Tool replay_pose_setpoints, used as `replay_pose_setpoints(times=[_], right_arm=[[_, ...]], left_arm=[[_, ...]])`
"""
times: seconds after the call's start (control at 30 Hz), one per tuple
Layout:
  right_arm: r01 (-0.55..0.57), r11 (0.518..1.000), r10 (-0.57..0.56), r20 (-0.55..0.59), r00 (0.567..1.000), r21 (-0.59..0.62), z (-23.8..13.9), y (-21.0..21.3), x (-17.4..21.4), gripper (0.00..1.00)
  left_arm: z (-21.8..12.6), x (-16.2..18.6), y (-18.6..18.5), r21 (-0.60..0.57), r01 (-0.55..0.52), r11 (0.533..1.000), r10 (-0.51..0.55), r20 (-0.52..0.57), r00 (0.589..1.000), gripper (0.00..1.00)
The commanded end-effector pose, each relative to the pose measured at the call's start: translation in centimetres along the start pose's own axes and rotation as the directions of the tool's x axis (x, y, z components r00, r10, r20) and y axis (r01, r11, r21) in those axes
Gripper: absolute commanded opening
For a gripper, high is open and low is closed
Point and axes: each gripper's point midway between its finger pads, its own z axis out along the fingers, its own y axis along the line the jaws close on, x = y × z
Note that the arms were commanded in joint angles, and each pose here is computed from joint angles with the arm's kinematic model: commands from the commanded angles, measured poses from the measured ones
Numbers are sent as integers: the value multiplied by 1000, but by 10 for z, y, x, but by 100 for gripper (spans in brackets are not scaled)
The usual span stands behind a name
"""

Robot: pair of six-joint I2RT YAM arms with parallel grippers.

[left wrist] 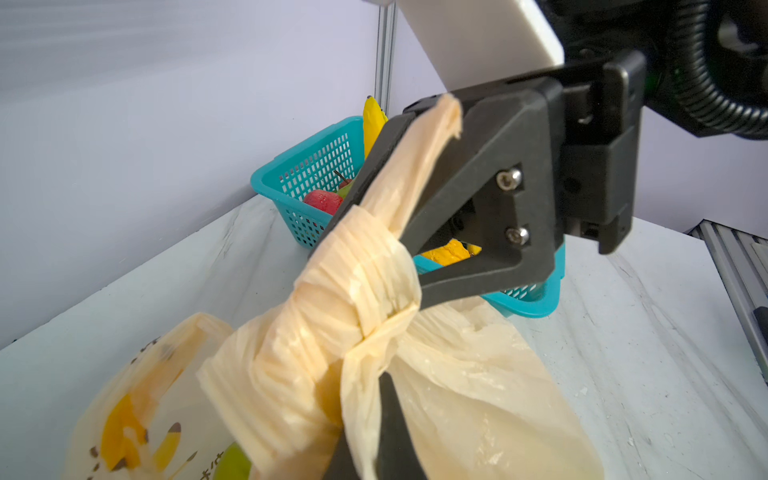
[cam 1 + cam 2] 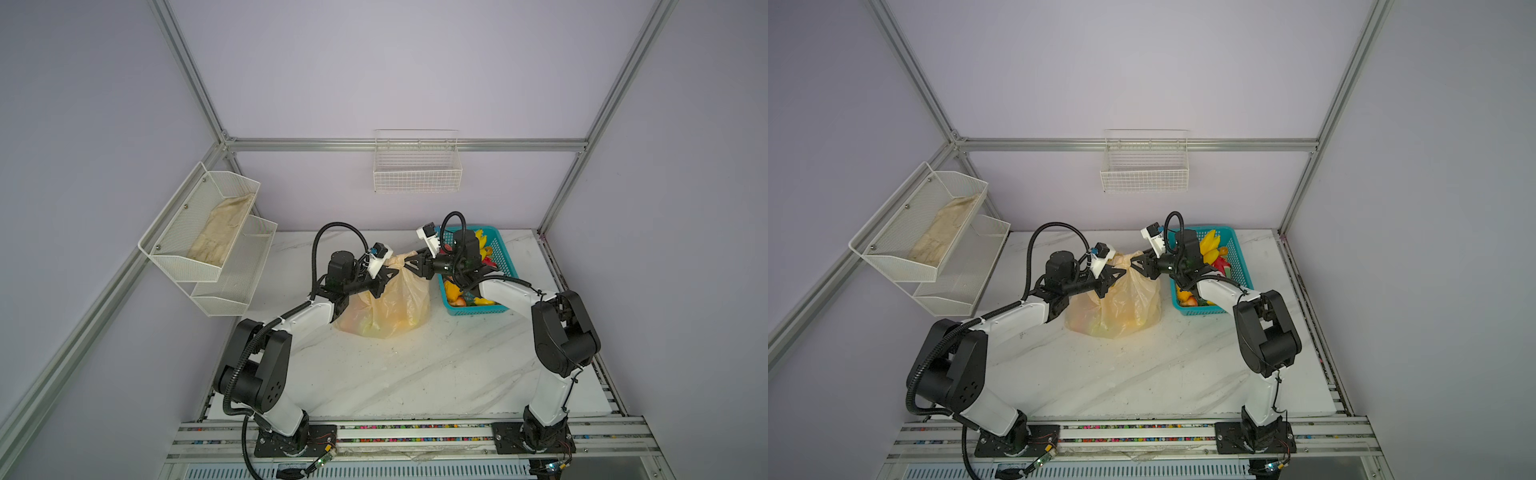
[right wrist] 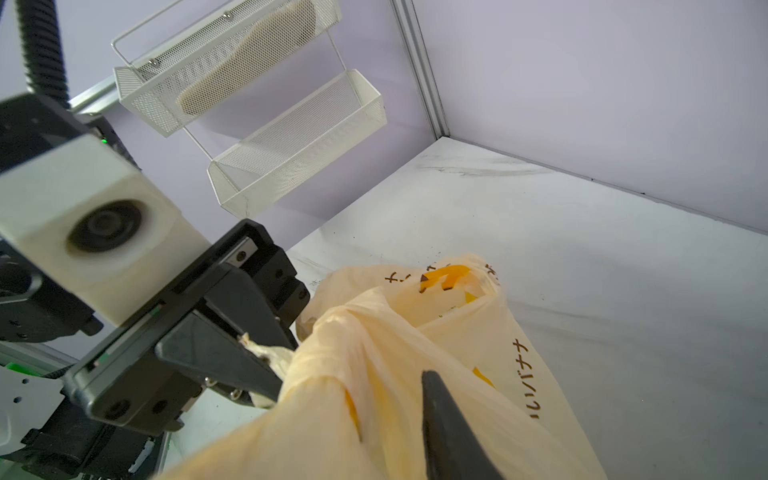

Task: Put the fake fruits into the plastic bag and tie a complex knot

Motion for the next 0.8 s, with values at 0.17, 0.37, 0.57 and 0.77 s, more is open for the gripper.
replay_pose_setpoints(times=[0.17, 0.37, 0.57, 0.77], right_arm=[[81, 996, -80, -31, 996, 35, -27, 7, -17, 59], [105, 994, -106, -37, 994, -25, -28, 18, -21, 71], [85, 993, -86, -9, 996, -82, -8, 18, -26, 75], [77, 990, -81, -32, 996, -120, 16, 19, -20, 77]], left_arm=[[1, 1, -1, 4, -55, 998, 55, -11, 998, 5], [1, 2, -2, 10, -66, 998, 66, -19, 998, 5], [1, 1, -3, 14, -67, 998, 67, -17, 998, 5], [1, -1, -3, 20, -66, 998, 67, -15, 998, 5]])
